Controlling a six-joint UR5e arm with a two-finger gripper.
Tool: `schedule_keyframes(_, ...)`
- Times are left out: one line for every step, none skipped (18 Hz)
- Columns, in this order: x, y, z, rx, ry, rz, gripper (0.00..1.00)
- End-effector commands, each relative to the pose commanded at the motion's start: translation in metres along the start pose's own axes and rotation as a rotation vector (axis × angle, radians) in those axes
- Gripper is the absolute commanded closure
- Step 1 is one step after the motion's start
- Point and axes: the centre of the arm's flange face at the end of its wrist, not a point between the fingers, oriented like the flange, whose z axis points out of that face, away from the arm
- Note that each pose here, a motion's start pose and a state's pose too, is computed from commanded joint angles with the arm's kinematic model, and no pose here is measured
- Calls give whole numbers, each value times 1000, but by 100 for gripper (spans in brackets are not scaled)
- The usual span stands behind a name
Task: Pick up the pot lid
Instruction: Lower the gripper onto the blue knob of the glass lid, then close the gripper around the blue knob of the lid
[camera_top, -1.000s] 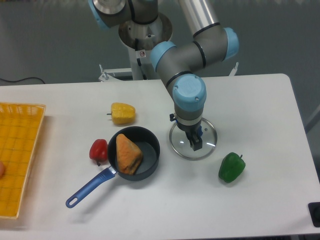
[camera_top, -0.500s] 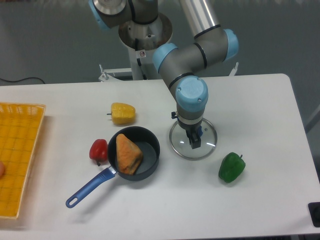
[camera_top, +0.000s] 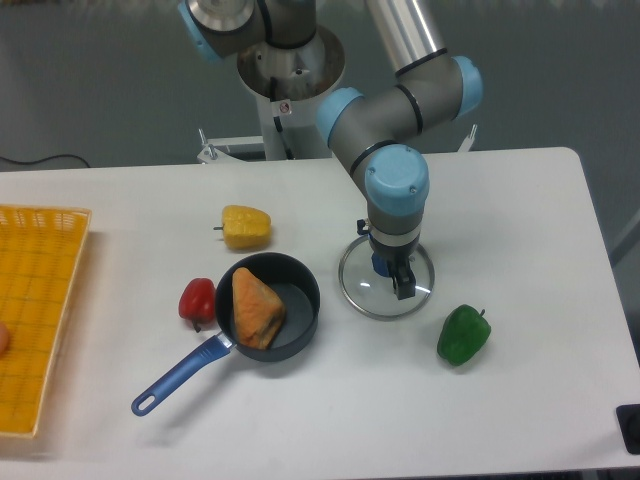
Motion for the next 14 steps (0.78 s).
schedule_keyframes(0,0,2,0,5,3,0)
schedule_keyframes(2,-3,6,-1,14,10,0)
schedule_keyframes(4,-5,10,2,23,13,0)
schedule_keyframes(5,-5,11,4,24,12,0)
schedule_keyframes(6,-6,14,4,30,14,0)
schedule_keyframes(7,-7,15,5,33,16,0)
schedule_keyframes(8,-9,18,7,37,17,0)
schedule_keyframes(10,-8,19,-5,42,16,0)
schedule_keyframes(11,-7,20,-17,48,17,0)
schedule_keyframes(11,-7,21,-27,52,19,0)
schedule_keyframes(12,-8,21,-28,54,20,0)
schedule_keyframes(12,-7,22,-28,56,19,0)
schedule_keyframes(13,-8,23,-28,57,21,0)
schedule_keyframes(13,-8,23,-29,57,21,0)
